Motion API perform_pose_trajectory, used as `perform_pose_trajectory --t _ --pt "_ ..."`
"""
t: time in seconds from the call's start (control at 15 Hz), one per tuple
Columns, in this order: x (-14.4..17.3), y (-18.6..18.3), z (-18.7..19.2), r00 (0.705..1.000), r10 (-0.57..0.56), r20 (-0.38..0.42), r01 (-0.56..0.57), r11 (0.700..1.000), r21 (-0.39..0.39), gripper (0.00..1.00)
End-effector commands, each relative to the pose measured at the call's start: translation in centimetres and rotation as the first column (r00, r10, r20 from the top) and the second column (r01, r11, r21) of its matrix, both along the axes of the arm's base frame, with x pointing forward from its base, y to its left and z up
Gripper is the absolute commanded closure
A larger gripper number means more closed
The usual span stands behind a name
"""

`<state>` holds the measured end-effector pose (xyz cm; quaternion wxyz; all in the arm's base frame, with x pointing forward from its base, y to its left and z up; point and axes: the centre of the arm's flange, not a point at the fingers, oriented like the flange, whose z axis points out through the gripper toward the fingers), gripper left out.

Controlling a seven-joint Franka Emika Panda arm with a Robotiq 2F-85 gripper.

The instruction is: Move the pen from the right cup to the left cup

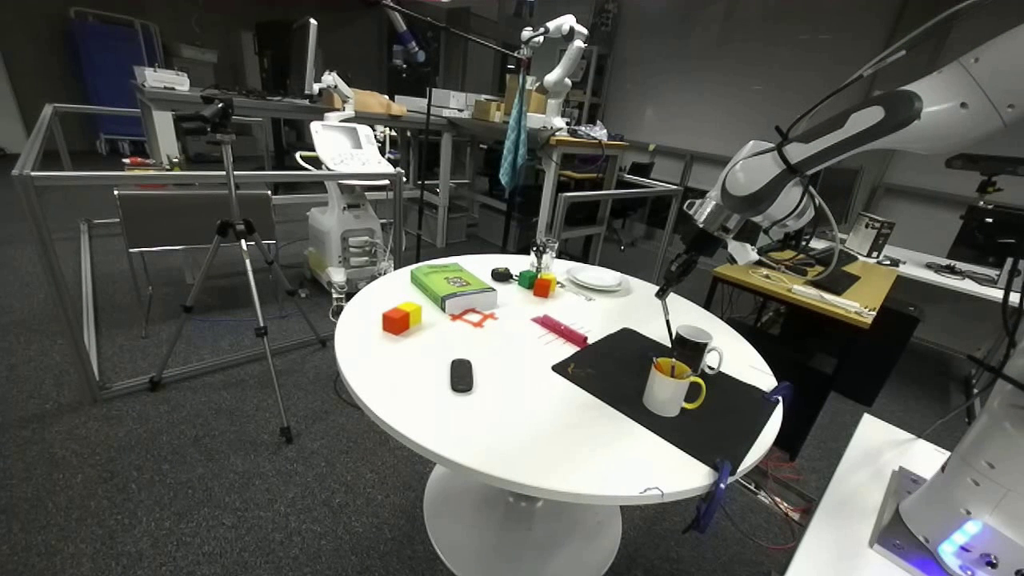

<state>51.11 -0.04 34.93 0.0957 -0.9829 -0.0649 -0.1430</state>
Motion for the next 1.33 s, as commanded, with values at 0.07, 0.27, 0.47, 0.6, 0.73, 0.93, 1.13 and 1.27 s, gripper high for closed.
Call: perform_pose_trajectory --t 0.07,0.27,0.47,0.6,0.73,0.93,1.13,1.27 --pt "0.3 0.7 -0.7 0.999 0.043 0.003 -0.043 0.998 -0.035 0.98" --pt "0.1 1.4 -1.3 0.998 0.056 -0.002 -0.056 0.997 -0.045 0.98" --pt "-0.2 2.3 -2.0 0.997 0.071 -0.004 -0.071 0.996 -0.059 0.98" --pt "-0.4 2.8 -2.7 0.996 0.088 -0.008 -0.088 0.994 -0.068 0.98" --pt "-0.5 3.4 -3.3 0.994 0.106 -0.012 -0.106 0.991 -0.077 0.98" --pt "-0.6 4.3 -3.8 0.991 0.134 -0.008 -0.134 0.987 -0.089 0.98" --pt "-0.7 4.8 -4.2 0.988 0.157 -0.004 -0.156 0.981 -0.114 0.98" --pt "-0.9 4.9 -4.4 0.984 0.179 -0.009 -0.178 0.973 -0.149 0.98"
